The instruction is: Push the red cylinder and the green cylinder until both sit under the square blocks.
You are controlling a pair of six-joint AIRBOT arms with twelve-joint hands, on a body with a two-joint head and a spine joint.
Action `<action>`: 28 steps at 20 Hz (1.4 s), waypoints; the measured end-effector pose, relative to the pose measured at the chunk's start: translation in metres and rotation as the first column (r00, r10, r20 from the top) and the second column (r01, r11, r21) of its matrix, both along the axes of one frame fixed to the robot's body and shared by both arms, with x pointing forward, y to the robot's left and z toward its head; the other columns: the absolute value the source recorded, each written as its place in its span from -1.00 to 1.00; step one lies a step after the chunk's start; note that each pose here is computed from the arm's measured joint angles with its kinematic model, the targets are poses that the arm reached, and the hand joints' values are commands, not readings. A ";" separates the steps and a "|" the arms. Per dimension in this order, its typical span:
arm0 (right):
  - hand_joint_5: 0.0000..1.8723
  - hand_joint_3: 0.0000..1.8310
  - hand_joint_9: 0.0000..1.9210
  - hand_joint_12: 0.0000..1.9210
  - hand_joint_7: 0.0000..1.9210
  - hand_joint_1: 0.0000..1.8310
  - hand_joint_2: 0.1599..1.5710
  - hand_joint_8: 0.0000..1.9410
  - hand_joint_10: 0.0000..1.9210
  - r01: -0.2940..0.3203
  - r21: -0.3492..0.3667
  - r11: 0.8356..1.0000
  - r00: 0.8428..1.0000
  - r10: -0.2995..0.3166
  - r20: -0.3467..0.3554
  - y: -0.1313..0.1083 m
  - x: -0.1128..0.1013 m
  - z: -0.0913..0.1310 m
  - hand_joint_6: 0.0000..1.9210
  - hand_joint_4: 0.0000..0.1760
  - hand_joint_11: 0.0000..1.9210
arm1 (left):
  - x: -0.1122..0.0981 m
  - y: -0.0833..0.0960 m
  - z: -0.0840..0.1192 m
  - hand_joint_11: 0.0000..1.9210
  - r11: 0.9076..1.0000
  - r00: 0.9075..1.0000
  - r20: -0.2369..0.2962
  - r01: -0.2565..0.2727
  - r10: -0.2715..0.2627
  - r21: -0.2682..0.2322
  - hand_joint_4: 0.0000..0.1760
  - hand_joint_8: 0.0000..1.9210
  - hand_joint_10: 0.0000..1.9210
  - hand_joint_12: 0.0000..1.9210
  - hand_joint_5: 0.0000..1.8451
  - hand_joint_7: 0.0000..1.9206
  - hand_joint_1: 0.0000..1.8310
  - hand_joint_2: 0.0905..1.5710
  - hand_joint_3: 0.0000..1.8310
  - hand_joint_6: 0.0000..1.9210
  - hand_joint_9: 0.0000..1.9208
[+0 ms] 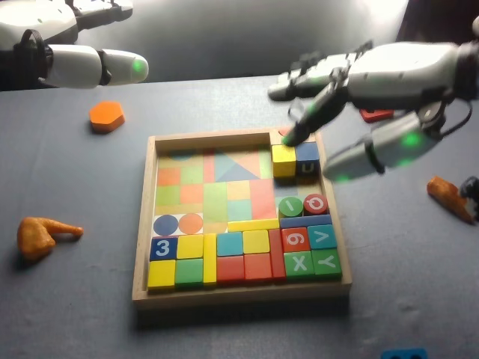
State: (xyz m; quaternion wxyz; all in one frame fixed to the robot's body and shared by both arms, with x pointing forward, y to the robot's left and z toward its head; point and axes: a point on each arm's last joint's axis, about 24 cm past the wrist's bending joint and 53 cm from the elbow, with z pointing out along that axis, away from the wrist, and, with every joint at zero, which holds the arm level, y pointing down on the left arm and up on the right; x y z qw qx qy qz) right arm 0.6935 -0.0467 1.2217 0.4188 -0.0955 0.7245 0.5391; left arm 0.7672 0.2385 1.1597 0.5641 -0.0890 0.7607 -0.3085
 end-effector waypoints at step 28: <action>-1.00 -1.00 -0.89 -0.37 -0.95 -0.93 0.64 -1.00 -0.99 0.205 0.681 0.703 0.925 -0.366 0.099 -0.191 -0.058 0.101 -1.00 0.47 -1.00 | -0.175 0.021 0.156 -0.90 0.914 0.819 0.570 0.282 -0.071 -0.292 -0.37 -1.00 -1.00 -0.75 -0.91 -0.87 -0.56 0.31 -1.00 -1.00 -0.82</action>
